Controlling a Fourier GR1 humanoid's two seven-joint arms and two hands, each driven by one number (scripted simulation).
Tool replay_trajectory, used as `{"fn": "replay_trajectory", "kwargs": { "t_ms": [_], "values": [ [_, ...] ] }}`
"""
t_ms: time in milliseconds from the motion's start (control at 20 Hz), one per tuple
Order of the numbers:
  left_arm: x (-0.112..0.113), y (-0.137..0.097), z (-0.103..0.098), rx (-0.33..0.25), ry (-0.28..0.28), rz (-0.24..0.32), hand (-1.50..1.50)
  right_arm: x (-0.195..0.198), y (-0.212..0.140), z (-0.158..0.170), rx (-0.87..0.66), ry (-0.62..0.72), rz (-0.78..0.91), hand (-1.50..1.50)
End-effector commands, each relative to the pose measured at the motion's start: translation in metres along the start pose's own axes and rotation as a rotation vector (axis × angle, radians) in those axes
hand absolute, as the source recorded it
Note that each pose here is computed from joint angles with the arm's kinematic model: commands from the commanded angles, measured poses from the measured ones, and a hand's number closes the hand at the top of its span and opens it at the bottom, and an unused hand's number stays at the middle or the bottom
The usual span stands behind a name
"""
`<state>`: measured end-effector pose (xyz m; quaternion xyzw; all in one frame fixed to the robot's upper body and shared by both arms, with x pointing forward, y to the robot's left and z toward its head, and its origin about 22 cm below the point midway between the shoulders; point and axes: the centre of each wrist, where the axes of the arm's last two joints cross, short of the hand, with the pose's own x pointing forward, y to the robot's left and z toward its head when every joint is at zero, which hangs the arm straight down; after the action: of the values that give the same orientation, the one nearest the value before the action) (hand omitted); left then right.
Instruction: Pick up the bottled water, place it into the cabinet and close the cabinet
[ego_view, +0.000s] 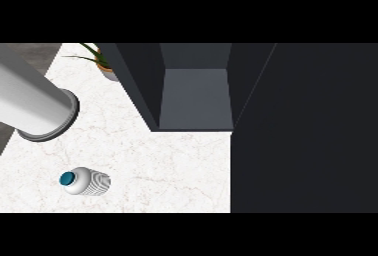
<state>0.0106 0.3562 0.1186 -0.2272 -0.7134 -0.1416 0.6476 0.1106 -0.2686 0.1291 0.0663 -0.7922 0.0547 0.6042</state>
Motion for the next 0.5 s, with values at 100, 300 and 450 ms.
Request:
{"fn": "replay_trajectory", "kwargs": {
  "t_ms": [100,300,450],
  "values": [
    [0.012,-0.001,-0.001,-0.007,-0.161,0.021,-1.50,0.038,0.005,0.013,0.035,-0.060,-0.080,-1.50],
    [0.005,0.020,0.001,0.061,-0.131,0.012,-1.50,0.046,0.016,0.026,0.040,-0.067,-0.089,-1.50],
    [0.004,0.022,-0.007,0.053,-0.094,-0.033,-1.50,0.039,-0.001,0.025,0.041,-0.077,-0.069,-1.50]
  ]
}}
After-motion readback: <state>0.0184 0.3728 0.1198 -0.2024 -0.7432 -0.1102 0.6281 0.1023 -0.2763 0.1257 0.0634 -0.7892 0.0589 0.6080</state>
